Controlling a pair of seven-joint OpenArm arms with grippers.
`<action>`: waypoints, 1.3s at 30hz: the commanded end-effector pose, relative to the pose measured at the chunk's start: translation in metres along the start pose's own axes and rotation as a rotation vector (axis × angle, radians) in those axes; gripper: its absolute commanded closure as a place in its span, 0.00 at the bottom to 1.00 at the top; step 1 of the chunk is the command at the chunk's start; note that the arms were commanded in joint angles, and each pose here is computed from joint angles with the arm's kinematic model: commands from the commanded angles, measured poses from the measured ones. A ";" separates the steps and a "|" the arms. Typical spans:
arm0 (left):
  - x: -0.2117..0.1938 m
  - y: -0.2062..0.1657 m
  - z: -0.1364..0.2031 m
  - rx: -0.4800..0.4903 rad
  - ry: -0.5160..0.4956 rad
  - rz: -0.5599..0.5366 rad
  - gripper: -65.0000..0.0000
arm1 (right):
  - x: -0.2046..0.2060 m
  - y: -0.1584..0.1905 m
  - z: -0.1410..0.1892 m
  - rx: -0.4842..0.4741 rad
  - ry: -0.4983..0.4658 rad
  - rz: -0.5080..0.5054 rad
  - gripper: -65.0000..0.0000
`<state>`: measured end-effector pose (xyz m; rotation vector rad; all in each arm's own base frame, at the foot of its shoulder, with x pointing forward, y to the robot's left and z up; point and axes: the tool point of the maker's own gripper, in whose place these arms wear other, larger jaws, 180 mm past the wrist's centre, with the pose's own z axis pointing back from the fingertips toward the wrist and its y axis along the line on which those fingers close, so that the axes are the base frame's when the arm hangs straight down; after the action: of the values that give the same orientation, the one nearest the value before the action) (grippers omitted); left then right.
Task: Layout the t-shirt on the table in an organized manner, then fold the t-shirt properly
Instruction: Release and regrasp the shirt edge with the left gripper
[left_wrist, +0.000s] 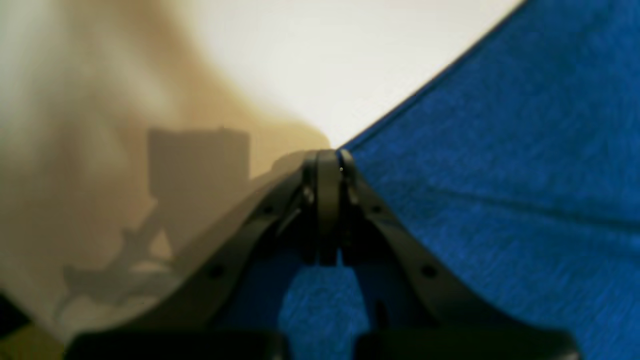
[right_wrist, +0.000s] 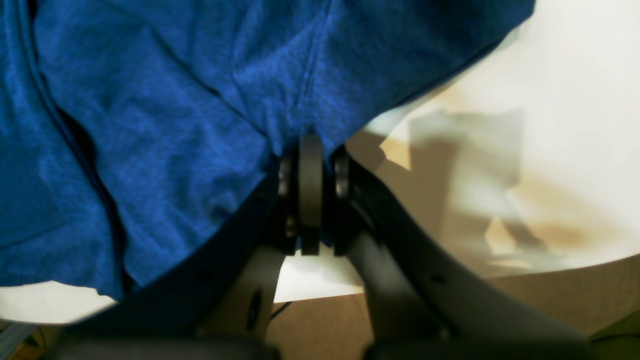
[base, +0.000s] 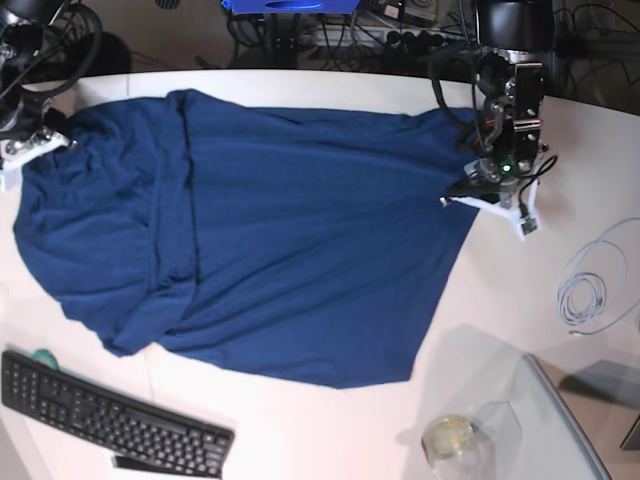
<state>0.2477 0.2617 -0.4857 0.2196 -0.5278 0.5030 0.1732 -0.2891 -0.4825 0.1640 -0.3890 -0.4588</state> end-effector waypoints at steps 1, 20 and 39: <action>0.007 0.001 0.003 -0.002 -0.010 0.006 1.00 | 0.016 -0.007 0.007 -0.025 -0.044 -0.008 1.00; 0.056 0.003 0.040 -0.047 -0.171 0.075 0.99 | 0.048 0.020 0.051 -0.043 -0.225 0.063 0.55; 0.035 -0.027 0.026 -0.107 -0.107 -0.005 1.00 | 0.148 0.049 -0.018 0.110 -0.265 0.120 0.98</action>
<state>0.2695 0.2397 -0.4560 0.1327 -0.6190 0.4667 0.3144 -0.2955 -0.4537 0.2182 -0.6405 -0.3485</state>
